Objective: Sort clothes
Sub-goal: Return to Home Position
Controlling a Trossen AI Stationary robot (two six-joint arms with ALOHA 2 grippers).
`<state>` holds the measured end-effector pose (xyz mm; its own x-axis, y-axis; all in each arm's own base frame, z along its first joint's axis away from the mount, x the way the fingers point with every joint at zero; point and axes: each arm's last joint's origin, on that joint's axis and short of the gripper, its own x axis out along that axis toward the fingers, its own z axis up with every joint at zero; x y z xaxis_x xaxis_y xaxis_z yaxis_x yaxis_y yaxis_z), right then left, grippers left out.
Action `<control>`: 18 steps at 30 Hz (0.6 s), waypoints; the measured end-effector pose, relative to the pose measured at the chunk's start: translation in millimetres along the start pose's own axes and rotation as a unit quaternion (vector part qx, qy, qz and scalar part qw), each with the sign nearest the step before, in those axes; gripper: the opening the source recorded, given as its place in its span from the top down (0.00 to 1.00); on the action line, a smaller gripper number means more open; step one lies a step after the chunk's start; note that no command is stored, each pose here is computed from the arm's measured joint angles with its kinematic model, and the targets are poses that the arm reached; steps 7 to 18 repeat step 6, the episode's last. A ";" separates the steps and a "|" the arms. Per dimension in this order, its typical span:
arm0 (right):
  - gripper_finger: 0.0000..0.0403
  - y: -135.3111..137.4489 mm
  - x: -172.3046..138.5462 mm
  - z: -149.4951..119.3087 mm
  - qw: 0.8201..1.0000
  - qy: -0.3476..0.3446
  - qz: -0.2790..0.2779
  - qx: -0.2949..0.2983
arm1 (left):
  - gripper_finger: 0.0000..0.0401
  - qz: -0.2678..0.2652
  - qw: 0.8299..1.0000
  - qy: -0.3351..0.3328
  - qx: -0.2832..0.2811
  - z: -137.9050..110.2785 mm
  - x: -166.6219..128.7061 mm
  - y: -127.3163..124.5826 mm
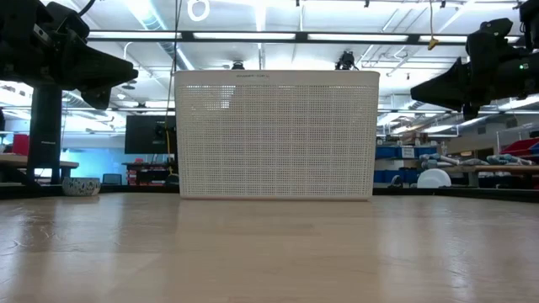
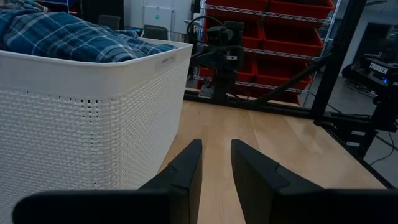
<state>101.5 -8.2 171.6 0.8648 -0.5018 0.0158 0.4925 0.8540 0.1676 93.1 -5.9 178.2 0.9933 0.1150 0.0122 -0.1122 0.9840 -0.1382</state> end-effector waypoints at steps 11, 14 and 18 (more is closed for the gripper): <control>0.80 0.0 0.0 0.0 1.000 0.000 0.000 0.000 | 0.78 0.000 1.000 0.000 0.000 0.0 0.0 0.0; 0.80 0.0 0.0 0.0 1.000 0.000 0.000 0.000 | 0.78 0.000 1.000 0.000 0.000 0.0 0.0 0.0; 0.80 0.0 0.0 0.0 1.000 0.000 0.000 0.000 | 0.78 0.000 1.000 0.000 0.000 0.0 0.0 0.0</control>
